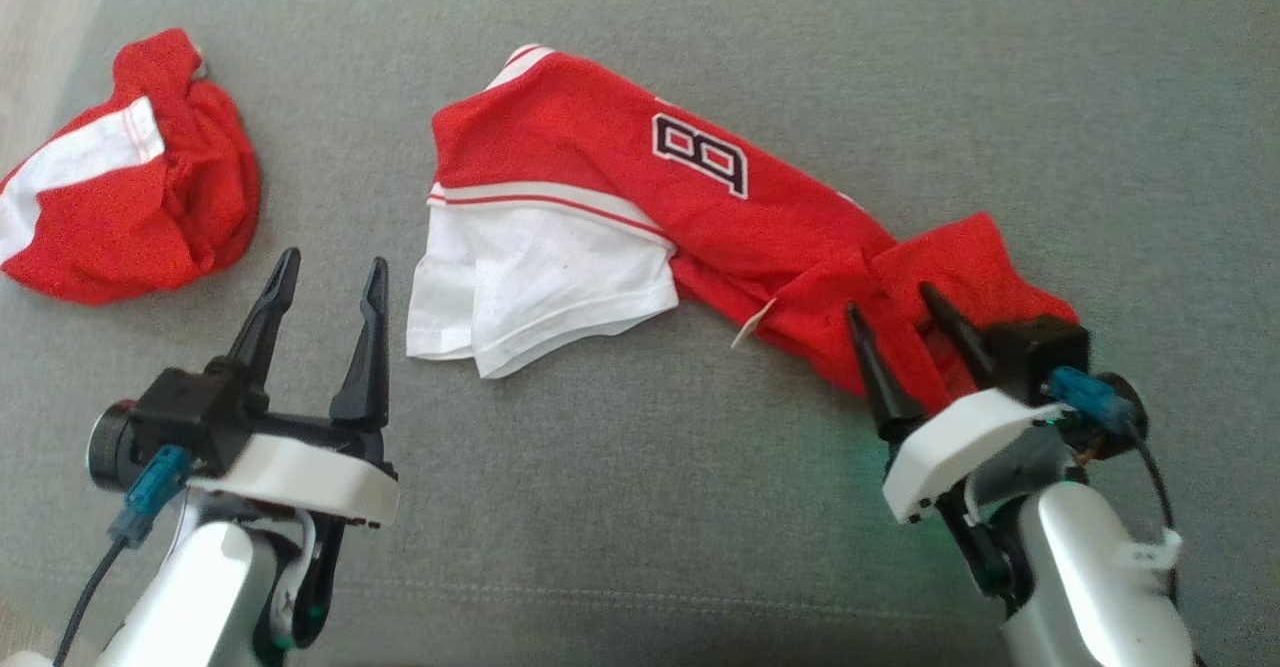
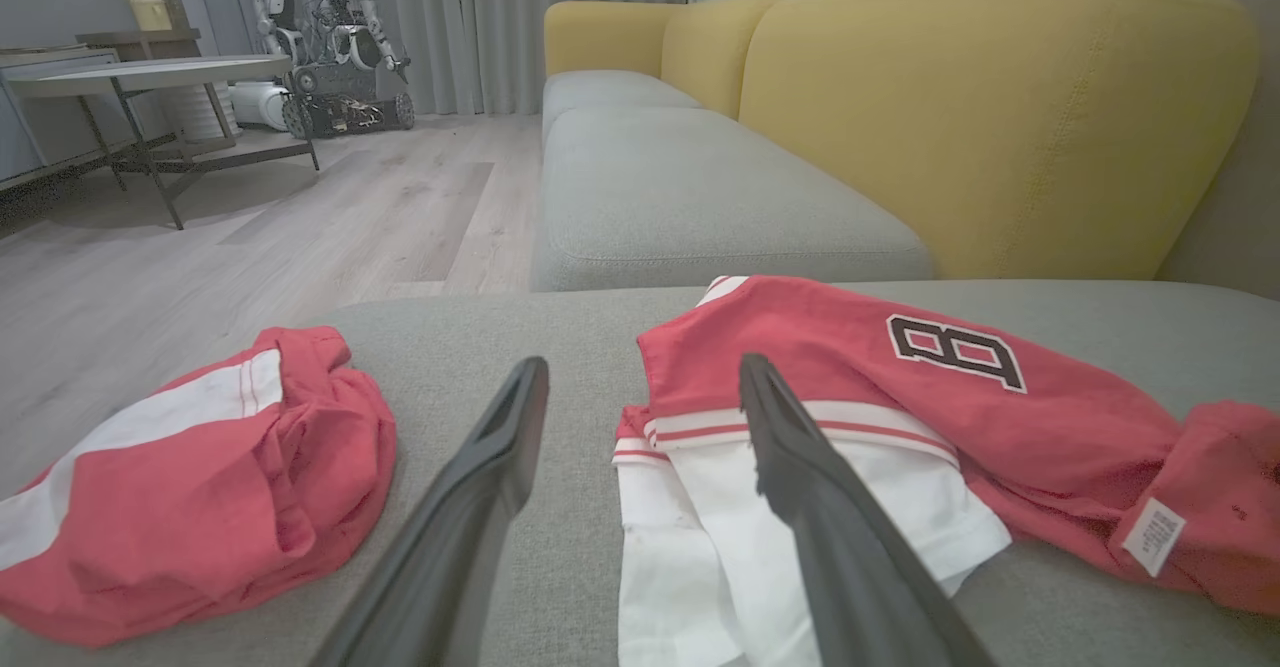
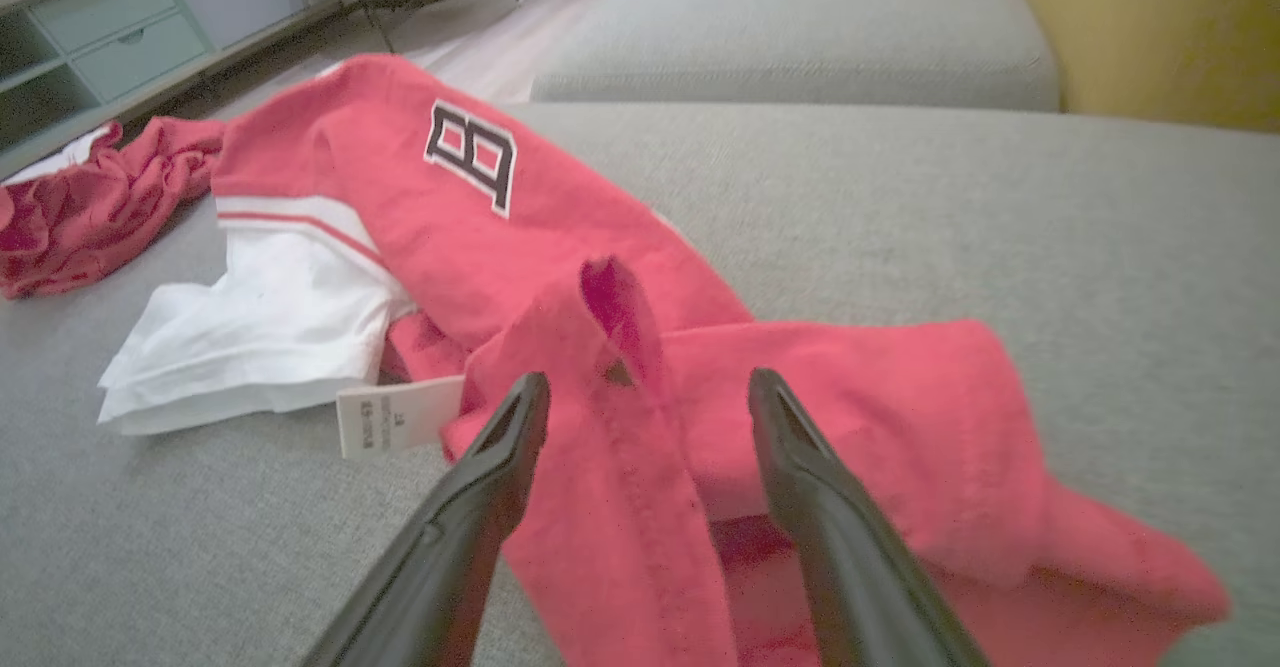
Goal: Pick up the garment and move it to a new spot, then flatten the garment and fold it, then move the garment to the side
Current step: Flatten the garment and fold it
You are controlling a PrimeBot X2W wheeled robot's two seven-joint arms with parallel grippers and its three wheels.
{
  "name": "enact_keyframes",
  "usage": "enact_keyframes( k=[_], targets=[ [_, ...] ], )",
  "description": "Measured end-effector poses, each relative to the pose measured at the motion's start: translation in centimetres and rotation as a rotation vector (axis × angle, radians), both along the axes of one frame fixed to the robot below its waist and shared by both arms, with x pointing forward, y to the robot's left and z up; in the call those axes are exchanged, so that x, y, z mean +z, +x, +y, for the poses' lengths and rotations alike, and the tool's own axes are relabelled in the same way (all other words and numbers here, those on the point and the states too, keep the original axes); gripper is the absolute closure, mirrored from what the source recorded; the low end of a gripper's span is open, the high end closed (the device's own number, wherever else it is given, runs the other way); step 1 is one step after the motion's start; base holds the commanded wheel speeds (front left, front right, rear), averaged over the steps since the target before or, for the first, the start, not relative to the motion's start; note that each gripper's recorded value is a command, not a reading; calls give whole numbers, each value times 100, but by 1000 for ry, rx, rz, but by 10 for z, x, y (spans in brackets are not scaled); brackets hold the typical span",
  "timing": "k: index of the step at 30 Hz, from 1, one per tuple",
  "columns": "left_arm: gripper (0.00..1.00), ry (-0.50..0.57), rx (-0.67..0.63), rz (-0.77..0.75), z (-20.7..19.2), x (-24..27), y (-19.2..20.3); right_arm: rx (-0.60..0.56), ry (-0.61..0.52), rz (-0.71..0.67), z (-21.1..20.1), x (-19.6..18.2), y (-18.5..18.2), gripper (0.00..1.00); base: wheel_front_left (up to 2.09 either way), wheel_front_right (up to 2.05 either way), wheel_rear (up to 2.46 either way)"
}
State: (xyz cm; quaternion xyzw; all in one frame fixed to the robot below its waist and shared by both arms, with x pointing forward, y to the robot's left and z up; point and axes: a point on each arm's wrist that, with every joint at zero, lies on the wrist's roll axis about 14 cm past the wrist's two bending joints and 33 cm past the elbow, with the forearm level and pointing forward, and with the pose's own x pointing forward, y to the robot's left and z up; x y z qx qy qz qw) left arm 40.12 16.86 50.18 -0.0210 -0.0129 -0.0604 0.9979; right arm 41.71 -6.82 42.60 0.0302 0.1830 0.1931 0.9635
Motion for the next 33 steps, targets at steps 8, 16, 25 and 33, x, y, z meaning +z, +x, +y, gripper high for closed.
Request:
enact_keyframes(
  k=[8, 16, 25, 33],
  targets=[
    [0, -1, 15, 19, 5, -8, 1, 40, -18, 52, 8, -15, 11, 100, 0, 0, 0],
    [0, -5, 8, -22, 1, 3, 9, -25, -49, -218, -23, 60, 68, 100, 0, 0, 0],
    [0, -17, -23, -36, -9, 6, 13, 48, -143, -364, -17, 93, 74, 100, 0, 0, 0],
    [0, -20, -45, -33, -17, 2, 19, 69, -225, 68, -38, -33, -18, 100, 0, 0, 0]
  ],
)
